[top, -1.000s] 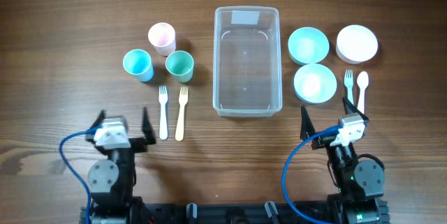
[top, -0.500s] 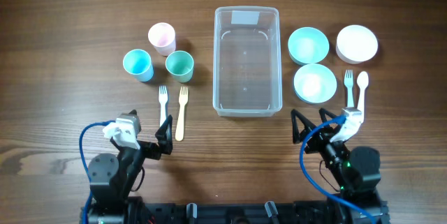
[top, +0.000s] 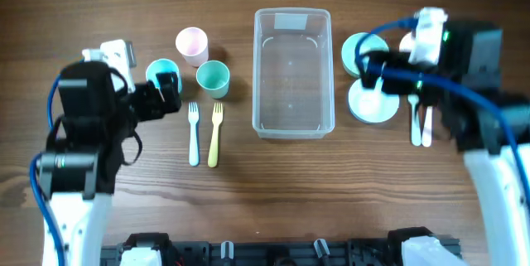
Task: Pack container
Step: 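Grasp the green bowl rim with the right gripper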
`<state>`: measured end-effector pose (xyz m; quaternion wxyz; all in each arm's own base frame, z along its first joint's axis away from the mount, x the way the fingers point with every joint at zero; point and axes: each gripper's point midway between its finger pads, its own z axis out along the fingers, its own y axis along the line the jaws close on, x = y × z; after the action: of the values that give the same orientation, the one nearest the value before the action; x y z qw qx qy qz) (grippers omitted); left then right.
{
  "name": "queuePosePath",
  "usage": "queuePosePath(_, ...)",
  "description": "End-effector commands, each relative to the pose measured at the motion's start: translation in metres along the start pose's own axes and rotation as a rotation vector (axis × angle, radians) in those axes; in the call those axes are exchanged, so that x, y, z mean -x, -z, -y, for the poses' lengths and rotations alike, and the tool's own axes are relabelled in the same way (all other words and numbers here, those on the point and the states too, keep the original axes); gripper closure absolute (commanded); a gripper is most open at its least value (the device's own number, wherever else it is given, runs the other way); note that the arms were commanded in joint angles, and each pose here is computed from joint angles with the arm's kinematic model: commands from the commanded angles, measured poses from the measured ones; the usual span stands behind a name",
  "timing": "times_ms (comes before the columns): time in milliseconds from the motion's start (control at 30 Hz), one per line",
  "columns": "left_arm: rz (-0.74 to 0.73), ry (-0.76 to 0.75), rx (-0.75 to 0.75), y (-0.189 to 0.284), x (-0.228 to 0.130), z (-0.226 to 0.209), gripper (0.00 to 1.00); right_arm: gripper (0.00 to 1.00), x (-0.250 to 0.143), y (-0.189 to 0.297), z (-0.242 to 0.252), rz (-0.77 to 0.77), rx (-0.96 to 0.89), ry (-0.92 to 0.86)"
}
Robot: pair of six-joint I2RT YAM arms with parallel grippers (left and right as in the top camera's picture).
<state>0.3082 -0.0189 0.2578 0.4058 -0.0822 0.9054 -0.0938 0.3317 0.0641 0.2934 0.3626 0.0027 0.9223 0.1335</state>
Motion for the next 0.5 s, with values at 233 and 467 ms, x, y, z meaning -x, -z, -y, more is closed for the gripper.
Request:
queuePosePath(233, -0.124, 0.094, 0.125, -0.026, -0.011, -0.042, 0.0, 0.0, 0.023, -0.103, 0.09, -0.285, -0.143, -0.066)
queuePosePath(467, -0.145, 0.097, 0.129, -0.025, -0.016, -0.043, 0.0, 0.0, -0.004, -0.163, 0.119, -0.396, -0.209, -0.141)
